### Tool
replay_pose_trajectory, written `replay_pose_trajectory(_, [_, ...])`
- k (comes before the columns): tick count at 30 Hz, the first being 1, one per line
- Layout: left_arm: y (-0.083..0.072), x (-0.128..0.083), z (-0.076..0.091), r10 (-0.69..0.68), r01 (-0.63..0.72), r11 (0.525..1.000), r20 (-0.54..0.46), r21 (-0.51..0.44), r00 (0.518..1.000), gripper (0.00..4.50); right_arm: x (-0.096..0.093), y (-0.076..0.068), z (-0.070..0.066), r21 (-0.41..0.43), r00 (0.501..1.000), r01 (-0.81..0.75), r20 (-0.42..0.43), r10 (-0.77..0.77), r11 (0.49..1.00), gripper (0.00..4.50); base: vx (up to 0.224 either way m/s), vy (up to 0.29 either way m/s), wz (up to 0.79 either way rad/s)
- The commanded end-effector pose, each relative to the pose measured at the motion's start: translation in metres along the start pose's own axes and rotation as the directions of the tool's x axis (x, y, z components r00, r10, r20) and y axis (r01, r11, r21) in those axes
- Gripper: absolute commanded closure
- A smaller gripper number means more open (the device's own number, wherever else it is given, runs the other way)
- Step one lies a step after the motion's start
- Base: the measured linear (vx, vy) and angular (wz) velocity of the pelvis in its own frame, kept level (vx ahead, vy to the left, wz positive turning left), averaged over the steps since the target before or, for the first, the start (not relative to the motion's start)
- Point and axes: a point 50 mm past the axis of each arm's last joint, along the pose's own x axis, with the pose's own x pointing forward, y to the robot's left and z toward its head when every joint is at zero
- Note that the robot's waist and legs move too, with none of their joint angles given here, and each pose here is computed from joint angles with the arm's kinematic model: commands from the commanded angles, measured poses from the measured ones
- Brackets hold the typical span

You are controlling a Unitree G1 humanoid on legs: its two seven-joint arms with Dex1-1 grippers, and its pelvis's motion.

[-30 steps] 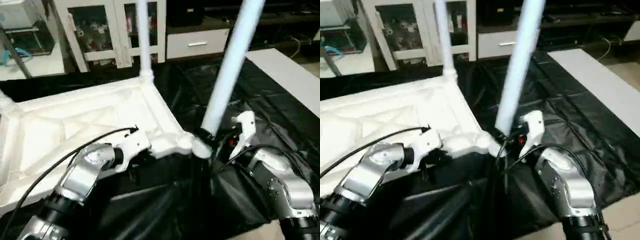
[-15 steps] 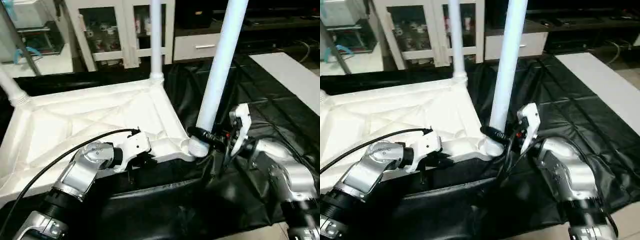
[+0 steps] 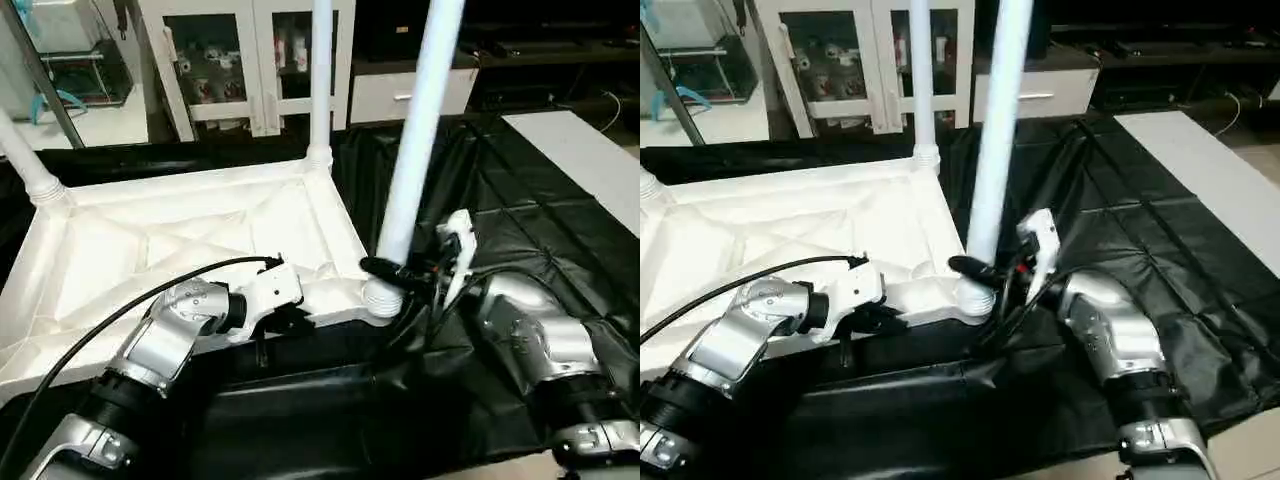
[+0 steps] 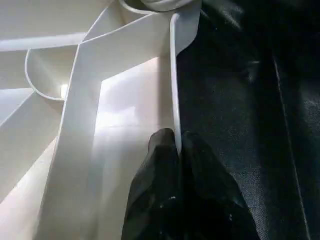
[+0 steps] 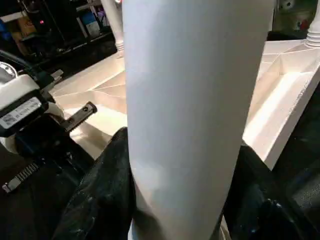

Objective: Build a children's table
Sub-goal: Insert table leg to table base

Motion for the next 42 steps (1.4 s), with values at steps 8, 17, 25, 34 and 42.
replay_pose_trajectory(8, [-0.011,0.010,-0.004,-0.099,0.099,0.995,0.014,-0.001,0.995,4.50,-0.001,-0.012,-0.013,0.044,0.996,0.088,0.020,-0.089,0.995,2.64,0.000,0.000,0.00])
replay_pose_trajectory(17, [-0.004,0.010,-0.002,-0.037,0.037,0.999,0.027,-0.004,0.999,4.50,-0.005,-0.007,-0.022,0.075,0.984,0.116,0.126,-0.125,0.990,2.64,0.000,0.000,0.00])
replay_pose_trajectory(25, [0.006,0.013,0.004,0.026,-0.025,1.000,0.048,-0.010,0.999,4.50,-0.015,0.002,-0.052,0.024,0.971,0.198,0.135,-0.200,0.980,2.64,0.000,0.000,0.00])
replay_pose_trajectory(34, [0.010,0.015,0.006,0.032,-0.032,0.999,0.046,0.004,0.998,4.50,-0.022,0.008,-0.069,-0.103,0.968,0.249,0.071,-0.242,0.963,2.64,0.000,0.000,0.00])
replay_pose_trajectory(42, [0.009,0.013,0.004,0.007,-0.007,1.000,0.033,0.018,0.999,4.50,-0.020,0.004,-0.075,-0.099,0.975,0.202,-0.069,-0.209,0.974,2.64,0.000,0.000,0.00])
